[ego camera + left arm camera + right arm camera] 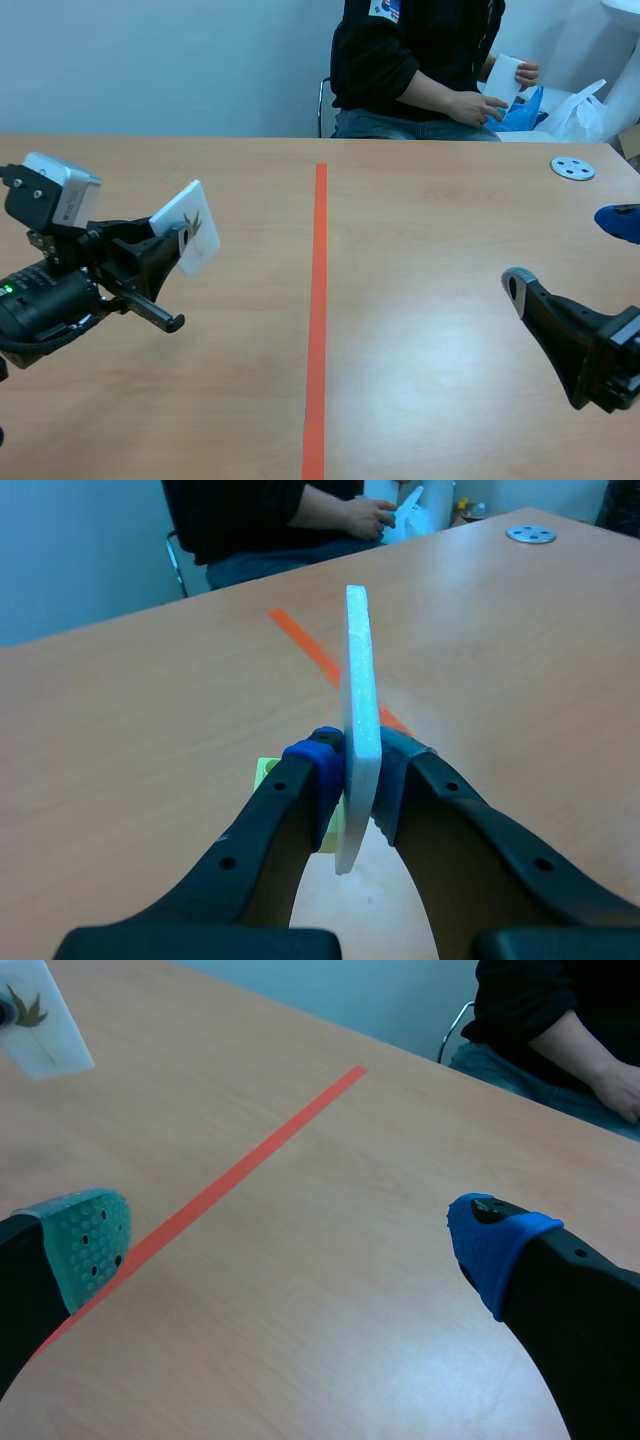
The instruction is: Sort the leaf by its shape. The table is split by an orange tape line. A compound leaf with several leaflets goes to the left side, a simple leaf with one blade goes to the right side. Return to the home posture when a red brick is placed on the table.
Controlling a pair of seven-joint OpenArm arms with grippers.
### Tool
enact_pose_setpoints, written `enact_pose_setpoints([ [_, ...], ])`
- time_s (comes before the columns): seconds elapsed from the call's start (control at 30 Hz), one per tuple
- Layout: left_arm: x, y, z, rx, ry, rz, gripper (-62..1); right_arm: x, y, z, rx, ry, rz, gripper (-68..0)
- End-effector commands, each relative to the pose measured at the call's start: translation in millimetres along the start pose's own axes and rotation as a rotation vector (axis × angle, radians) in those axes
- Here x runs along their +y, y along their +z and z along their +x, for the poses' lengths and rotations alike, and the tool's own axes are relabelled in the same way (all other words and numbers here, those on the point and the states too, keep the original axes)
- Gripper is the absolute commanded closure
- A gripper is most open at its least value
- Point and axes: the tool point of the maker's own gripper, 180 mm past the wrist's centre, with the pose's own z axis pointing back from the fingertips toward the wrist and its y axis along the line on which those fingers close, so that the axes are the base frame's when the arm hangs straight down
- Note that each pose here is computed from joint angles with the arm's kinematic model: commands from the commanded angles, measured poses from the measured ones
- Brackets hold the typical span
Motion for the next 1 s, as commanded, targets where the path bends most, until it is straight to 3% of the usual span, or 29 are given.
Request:
enact_pose_setpoints([
  [0.0,14.7,-3.0,3.9,-0.020,0.032,0.055,-5.7,-2.7,-2.0,8.3,-0.036,-0.002,-0.005,-67.9],
  [0.23,63.1,3.6,-0.7,-0.002,0.035,0.217,-5.5,-2.7,-2.0,8.3,-0.036,-0.002,-0.005,-67.9],
  [0.63,157.5,8.9,-37.8,0.045,0.090,0.455,-5.5,-2.7,-2.0,8.3,-0.036,-0.002,-0.005,-67.9],
  [0.8,192.8,18.1,-53.4,0.054,0.155,0.568,-5.5,-2.7,-2.0,8.3,-0.036,-0.002,-0.005,-67.9],
  [0.97,204.2,27.3,-72.5,0.058,0.225,0.627,-5.5,-2.7,-2.0,8.4,-0.037,-0.002,-0.005,-67.9],
])
